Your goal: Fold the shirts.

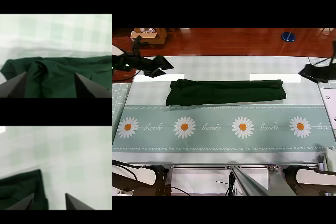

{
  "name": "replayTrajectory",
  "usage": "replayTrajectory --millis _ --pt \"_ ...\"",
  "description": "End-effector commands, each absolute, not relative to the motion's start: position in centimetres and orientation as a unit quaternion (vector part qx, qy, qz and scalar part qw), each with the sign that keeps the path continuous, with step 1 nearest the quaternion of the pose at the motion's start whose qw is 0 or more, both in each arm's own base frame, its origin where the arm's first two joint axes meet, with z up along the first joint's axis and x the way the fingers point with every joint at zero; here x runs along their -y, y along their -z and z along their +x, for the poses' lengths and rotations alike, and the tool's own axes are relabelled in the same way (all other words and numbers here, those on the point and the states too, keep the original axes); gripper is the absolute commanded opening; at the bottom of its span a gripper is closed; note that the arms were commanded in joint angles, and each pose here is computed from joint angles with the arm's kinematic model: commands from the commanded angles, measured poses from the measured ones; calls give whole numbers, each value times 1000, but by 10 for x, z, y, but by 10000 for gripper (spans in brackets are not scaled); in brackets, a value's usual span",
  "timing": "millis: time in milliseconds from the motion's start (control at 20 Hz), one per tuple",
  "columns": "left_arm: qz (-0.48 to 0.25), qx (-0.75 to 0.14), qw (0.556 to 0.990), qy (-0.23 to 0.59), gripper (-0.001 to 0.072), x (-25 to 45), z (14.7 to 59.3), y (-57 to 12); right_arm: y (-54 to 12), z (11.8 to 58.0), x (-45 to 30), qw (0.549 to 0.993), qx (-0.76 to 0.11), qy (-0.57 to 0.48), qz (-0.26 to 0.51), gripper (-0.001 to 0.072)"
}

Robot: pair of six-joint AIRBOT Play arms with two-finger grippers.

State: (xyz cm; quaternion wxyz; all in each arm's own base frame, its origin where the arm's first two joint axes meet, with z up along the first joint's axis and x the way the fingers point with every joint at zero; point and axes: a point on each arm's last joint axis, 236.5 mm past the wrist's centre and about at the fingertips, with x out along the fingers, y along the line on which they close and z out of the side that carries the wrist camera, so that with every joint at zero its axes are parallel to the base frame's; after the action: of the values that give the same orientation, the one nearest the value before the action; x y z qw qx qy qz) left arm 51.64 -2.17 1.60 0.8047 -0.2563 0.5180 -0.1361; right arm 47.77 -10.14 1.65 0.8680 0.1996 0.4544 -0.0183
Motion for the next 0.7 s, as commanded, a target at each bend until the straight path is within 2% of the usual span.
replayTrajectory --millis 0,200,250,450,650 --pt "-255 -539 789 151 692 18 499 -28 4 446 118 821 -509 31 257 472" --pt "-251 -545 784 160 688 28 496 -27 47 438 84 754 -559 -26 345 477" --pt "-249 -545 784 162 684 29 496 -27 53 441 71 738 -561 -44 374 516" --pt "-247 -546 783 165 683 33 496 -27 65 463 44 702 -533 -88 464 519" --pt "-246 -546 783 166 674 34 496 -27 83 464 27 702 -555 -85 438 517"
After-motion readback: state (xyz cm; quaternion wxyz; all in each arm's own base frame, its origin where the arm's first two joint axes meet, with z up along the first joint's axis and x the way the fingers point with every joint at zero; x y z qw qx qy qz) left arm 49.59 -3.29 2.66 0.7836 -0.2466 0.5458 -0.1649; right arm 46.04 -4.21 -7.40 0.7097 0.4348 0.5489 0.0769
